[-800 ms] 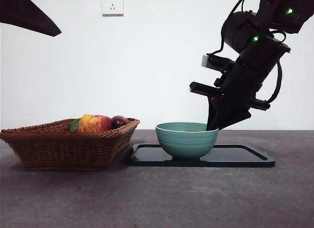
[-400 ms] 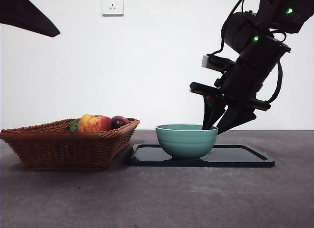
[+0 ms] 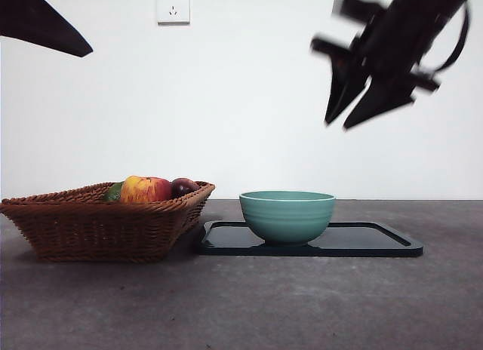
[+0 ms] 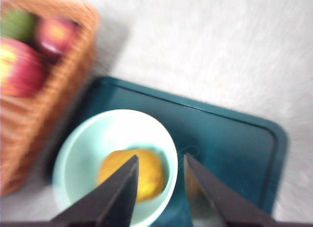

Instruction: Pick up the wifruite, put it on the bowl, pick up the plate, put it on desk

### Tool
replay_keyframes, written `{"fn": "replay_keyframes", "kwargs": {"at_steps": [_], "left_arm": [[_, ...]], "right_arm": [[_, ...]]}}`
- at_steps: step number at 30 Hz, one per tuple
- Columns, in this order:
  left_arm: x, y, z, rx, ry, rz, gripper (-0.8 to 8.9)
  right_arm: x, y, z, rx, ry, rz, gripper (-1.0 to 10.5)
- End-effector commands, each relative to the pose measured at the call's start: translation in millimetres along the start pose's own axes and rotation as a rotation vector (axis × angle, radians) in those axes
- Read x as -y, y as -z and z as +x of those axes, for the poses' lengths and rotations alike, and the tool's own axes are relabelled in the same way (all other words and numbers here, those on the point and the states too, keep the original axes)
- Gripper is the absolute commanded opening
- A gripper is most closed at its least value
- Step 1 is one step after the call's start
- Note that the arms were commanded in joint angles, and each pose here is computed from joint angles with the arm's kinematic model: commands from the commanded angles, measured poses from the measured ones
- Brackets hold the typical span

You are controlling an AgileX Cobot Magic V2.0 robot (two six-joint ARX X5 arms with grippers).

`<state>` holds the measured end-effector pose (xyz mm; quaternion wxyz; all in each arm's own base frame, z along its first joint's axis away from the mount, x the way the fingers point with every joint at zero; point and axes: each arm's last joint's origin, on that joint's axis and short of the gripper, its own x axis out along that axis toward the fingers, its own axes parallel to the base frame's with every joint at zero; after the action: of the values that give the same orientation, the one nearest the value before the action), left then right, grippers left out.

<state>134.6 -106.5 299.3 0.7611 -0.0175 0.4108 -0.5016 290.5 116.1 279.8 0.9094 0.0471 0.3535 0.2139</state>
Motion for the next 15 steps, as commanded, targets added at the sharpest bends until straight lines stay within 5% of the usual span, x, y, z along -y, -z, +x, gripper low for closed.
{"fn": "replay_keyframes", "kwargs": {"at_steps": [1, 15], "left_arm": [[1.4, -2.1, 0.4, 0.006, 0.010, 0.031, 3.44], [1.5, -2.4, 0.4, 0.008, 0.010, 0.035, 3.44]], "right_arm": [[-7.6, -6.0, -26.1, 0.021, -0.029, -0.022, 1.5], [-22.5, 35.4, -125.7, -0.108, -0.091, -0.107, 1.5]]}}
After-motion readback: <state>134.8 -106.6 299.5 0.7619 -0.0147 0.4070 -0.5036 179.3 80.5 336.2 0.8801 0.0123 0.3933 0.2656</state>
